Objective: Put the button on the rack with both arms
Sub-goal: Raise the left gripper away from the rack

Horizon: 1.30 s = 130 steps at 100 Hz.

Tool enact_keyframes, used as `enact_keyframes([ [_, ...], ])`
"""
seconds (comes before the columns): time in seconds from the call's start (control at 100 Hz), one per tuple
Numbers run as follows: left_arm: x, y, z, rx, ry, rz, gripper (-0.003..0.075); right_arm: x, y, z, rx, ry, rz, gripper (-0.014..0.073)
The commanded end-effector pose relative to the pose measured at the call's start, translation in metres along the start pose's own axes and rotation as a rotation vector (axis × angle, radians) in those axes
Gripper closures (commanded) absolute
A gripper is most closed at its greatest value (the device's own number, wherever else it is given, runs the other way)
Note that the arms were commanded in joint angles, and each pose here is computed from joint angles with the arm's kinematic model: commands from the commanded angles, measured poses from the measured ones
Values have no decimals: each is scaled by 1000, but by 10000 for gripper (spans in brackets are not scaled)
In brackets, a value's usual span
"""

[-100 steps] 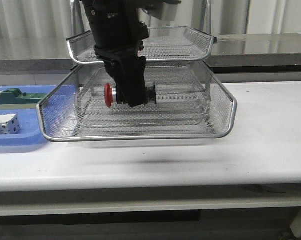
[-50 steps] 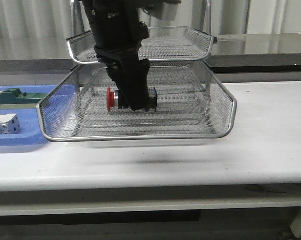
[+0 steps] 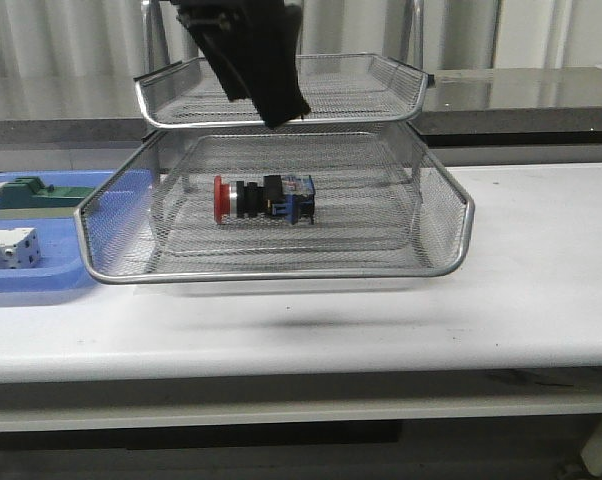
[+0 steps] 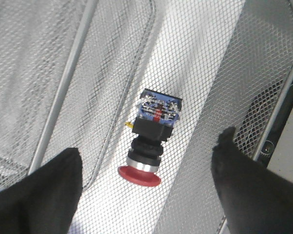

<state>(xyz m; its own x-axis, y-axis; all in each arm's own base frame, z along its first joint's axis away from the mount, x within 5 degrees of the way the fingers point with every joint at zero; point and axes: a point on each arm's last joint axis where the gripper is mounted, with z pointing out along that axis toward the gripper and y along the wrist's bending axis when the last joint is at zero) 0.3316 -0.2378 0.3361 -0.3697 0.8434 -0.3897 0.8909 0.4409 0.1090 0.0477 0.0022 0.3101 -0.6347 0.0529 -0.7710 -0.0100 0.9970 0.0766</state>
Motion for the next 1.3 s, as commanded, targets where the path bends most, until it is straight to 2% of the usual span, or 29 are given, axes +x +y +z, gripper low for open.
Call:
enact_keyframes([
  [0.0, 2, -6, -57, -61, -95, -32, 189, -12, 0, -7, -1, -84, -8, 661],
  [0.26, 34, 4, -117, -164, -186, -171, 218, -12, 0, -7, -1, -84, -8, 661],
  [0.48, 89, 16, -156, -305, -275, -313, 228, -12, 0, -7, -1, -84, -8, 661],
  [0.63, 129, 12, -172, -408, -367, -419, 228, -12, 0, -7, -1, -84, -8, 661],
  [0.9, 187, -28, -183, -581, -607, -518, 228, -12, 0, -7, -1, -84, -8, 661],
  [1.11, 225, -70, -168, -681, -802, -543, 228, -12, 0, -7, -1, -84, -8, 661],
  [1.29, 255, -101, -147, -715, -931, -585, 228, -12, 0, -7, -1, -84, -8, 661],
])
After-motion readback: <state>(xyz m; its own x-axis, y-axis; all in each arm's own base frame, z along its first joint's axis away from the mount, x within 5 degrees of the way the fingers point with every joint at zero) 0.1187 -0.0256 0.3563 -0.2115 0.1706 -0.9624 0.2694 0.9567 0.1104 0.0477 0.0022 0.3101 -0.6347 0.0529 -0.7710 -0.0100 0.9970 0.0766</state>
